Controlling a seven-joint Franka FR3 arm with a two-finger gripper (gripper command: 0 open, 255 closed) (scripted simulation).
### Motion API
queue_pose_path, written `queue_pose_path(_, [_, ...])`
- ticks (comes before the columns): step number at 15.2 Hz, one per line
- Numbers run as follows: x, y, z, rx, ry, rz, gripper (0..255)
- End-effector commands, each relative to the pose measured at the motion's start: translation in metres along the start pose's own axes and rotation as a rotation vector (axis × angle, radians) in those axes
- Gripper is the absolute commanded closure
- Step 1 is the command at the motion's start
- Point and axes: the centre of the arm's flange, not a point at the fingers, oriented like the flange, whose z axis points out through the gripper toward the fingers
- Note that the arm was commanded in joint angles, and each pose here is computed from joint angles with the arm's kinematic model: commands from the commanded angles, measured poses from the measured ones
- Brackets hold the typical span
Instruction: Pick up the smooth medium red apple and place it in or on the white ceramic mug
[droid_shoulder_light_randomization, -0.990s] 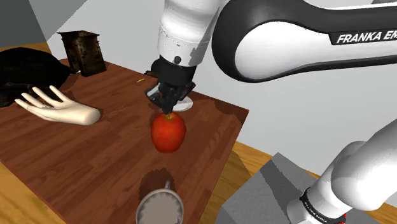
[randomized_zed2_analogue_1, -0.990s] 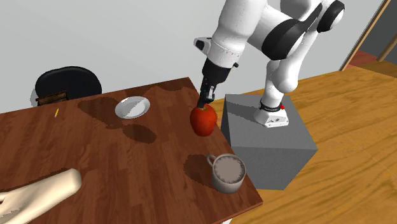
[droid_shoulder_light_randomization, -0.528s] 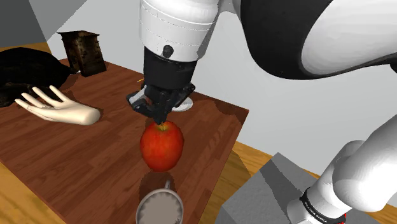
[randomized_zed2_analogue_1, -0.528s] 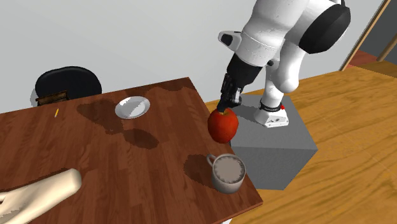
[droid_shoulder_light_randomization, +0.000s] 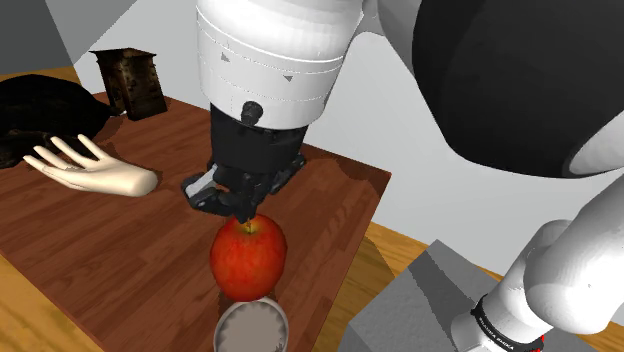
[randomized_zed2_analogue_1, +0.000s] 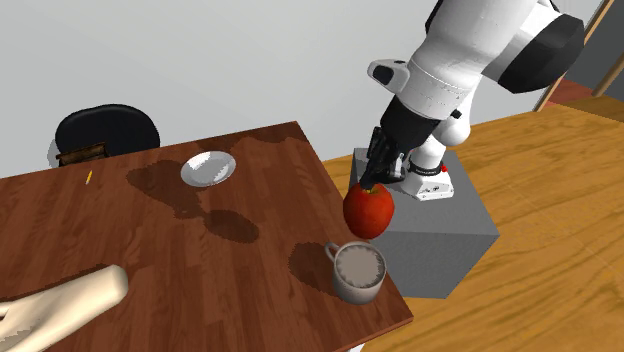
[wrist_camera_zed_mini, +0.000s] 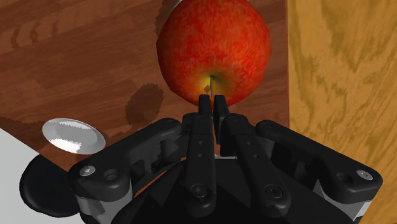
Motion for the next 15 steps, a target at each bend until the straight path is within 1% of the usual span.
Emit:
queue_pose_path(1, [-0.003, 0.001, 0.01, 0.0, 0.0, 0.001, 255])
queue_pose_path(15, [-0.026, 0.0, 0.08, 0.0, 0.0, 0.001, 255])
